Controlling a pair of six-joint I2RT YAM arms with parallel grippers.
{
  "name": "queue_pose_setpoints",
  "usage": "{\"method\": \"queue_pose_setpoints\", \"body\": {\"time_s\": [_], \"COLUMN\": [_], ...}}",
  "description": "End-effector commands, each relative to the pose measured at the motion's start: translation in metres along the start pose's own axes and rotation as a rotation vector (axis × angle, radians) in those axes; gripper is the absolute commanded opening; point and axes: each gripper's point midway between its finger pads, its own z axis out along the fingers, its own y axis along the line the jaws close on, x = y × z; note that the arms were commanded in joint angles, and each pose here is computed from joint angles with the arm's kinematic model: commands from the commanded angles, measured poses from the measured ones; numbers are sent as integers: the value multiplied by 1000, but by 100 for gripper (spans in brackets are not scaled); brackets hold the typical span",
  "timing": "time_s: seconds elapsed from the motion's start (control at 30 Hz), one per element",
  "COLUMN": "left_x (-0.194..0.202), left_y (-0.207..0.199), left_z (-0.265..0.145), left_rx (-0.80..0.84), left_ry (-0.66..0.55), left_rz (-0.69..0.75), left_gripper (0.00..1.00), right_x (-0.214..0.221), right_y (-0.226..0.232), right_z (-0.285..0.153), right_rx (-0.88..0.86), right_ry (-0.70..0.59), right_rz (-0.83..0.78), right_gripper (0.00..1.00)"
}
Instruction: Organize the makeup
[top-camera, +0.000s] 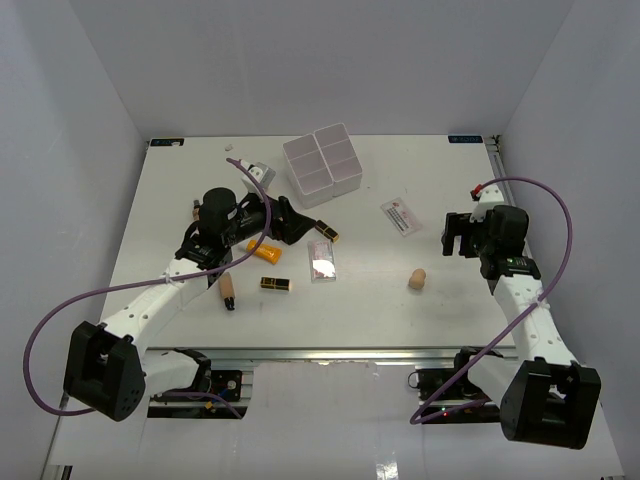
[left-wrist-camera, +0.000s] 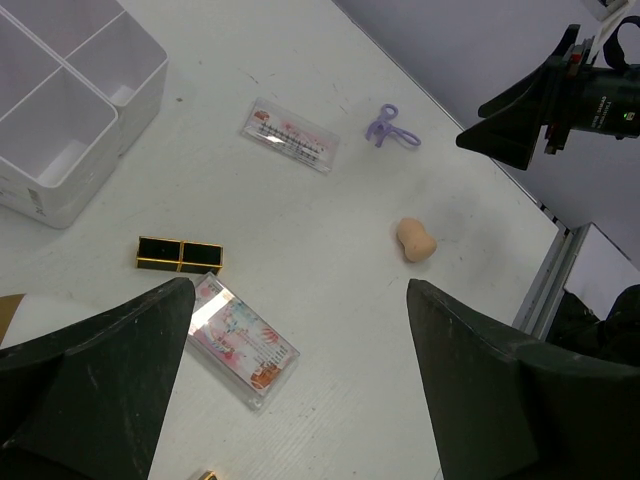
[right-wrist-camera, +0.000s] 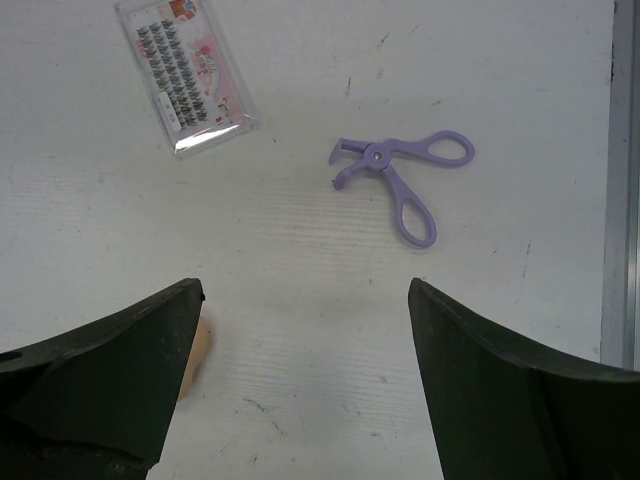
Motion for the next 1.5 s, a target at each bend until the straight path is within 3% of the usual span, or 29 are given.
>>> {"method": "queue_pose_setpoints", "body": {"time_s": [0.0,0.13,0.33,0.53,0.8,0.97,1.47], "left_x": [-3,-4,-4,-6,-8,-7,-8], "left_y": [-7,-9,-12,-13,-14,-14,-11], "left_z": [-3,-4,-4,-4,-6,-5,-4], "left_rx": [30,36,49,50,51,56,51], "left_ry": [-11,-11,-5,-6,-13,-9,-7], "left_rz": [5,1,-9,-8,5,2,10], "left_gripper": [98,98,98,98,98,98,98], "right_x": [-12,-4,15,34,43,38,33], "right_y": [6,30,10,-8,-39,-54,-63], "right_z": [-8,-17,-12,9,38,56,106], "right_rx": [-50,-238,-233,-215,-142,-77,-78], "right_ry": [-62,-87,109,237,345,335,367], "right_rz": [-97,-429,-581,-608,-700,-758,-725], "right_gripper": [90,90,90,96,76,71,63]}}
